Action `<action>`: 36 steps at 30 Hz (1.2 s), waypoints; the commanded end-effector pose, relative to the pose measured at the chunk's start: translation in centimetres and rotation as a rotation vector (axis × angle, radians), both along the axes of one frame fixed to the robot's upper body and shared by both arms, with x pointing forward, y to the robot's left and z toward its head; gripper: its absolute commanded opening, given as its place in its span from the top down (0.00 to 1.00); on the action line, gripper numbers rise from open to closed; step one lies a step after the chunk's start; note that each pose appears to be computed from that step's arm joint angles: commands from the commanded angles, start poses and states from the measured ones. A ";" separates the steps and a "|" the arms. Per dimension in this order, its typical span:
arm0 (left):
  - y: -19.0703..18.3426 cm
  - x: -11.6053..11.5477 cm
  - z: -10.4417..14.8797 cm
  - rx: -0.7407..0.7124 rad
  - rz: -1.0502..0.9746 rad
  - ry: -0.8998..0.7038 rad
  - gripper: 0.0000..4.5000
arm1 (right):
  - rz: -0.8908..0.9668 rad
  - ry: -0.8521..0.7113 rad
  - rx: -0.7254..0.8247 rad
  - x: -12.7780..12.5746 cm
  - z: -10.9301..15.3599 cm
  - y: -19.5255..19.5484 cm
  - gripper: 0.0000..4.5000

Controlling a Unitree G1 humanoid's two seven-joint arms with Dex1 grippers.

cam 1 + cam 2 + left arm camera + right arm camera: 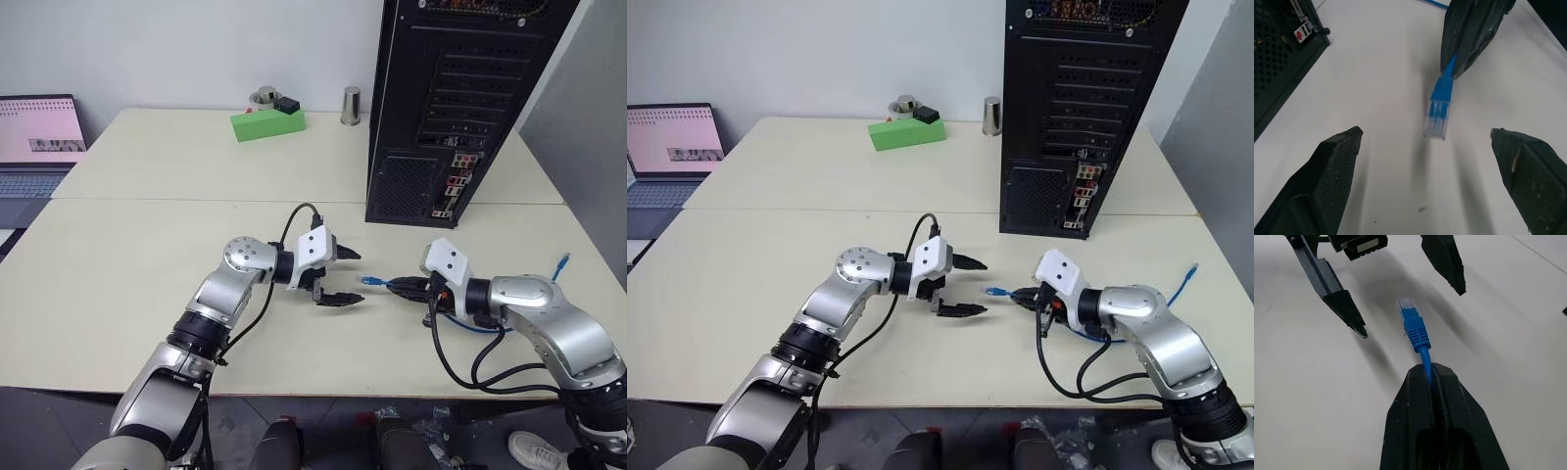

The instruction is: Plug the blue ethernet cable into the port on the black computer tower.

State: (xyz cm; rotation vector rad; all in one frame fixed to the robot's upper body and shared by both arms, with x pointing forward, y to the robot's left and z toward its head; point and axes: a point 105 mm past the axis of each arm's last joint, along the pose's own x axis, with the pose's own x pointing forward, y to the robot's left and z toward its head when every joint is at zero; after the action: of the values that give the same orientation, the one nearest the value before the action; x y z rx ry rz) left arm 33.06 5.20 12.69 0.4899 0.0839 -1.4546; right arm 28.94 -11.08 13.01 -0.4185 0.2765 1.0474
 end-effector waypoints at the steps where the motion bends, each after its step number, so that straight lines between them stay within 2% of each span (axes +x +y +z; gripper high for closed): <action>1: -0.3 -0.4 0.8 -0.010 -0.042 0.009 0.00 | 0.058 -0.051 0.001 -0.2 1.3 0.9 0.99; 3: -0.2 -0.4 0.9 -0.013 -0.049 0.022 0.08 | 0.068 -0.055 -0.003 -0.2 1.3 1.1 1.00; 4: -0.2 -0.5 0.9 -0.016 -0.053 0.029 0.08 | 0.072 -0.057 -0.007 -0.2 1.3 1.1 1.00; 5: -0.2 -0.5 0.9 -0.015 -0.057 0.035 0.17 | 0.078 -0.059 -0.012 -0.3 1.3 1.1 1.00; 6: -0.1 -0.6 0.9 -0.011 -0.063 0.038 0.18 | 0.082 -0.061 -0.016 -0.3 1.3 1.2 1.00; 7: -0.1 -0.6 0.9 -0.009 -0.065 0.039 0.24 | 0.086 -0.063 -0.019 -0.3 1.3 1.2 1.00; 14: -0.1 -0.6 0.7 -0.001 -0.065 0.035 0.55 | 0.102 -0.071 -0.026 -0.4 1.3 1.5 1.00; 15: -0.1 -0.6 0.7 0.000 -0.065 0.035 0.62 | 0.103 -0.071 -0.027 -0.4 1.3 1.5 1.00; 16: -0.1 -0.6 0.6 0.002 -0.065 0.032 0.64 | 0.103 -0.071 -0.029 -0.4 1.2 1.5 1.00; 21: 0.0 -0.5 0.3 0.018 -0.065 0.019 0.90 | 0.104 -0.073 -0.036 -0.4 1.2 1.4 1.00; 22: 0.0 -0.5 0.2 0.020 -0.064 0.017 0.93 | 0.105 -0.072 -0.041 -0.4 1.1 1.4 1.00; 25: 0.1 -0.5 0.1 0.023 -0.061 -0.001 0.94 | 0.108 -0.069 -0.054 -0.3 1.1 1.1 1.00; 27: 0.0 -0.4 0.0 0.021 -0.057 -0.017 0.94 | 0.100 -0.080 -0.066 0.0 1.2 0.9 0.89; 28: 0.0 -0.3 0.0 0.019 -0.055 -0.029 0.94 | 0.105 -0.084 -0.075 0.1 1.2 0.7 0.87; 31: -0.2 -0.6 -0.3 0.027 -0.073 -0.092 0.94 | 0.113 -0.082 -0.096 0.1 1.7 -0.3 0.68; 32: -0.2 -0.8 -0.5 0.032 -0.084 -0.116 0.94 | 0.111 -0.069 -0.102 0.0 1.9 -0.8 0.64; 35: -0.5 -1.3 -1.3 0.031 -0.102 -0.192 0.94 | 0.088 -0.015 -0.102 -0.3 1.9 -2.2 0.44; 36: -0.6 -1.4 -1.3 0.020 -0.099 -0.231 0.94 | 0.068 0.002 -0.088 -0.3 1.9 -2.6 0.41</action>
State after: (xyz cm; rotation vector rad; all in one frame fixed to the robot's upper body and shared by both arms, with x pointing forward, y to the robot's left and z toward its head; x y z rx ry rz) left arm 31.90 5.26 10.68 0.6290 -0.0089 -1.4956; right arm 28.76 -13.14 14.00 -0.5410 0.3279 1.1152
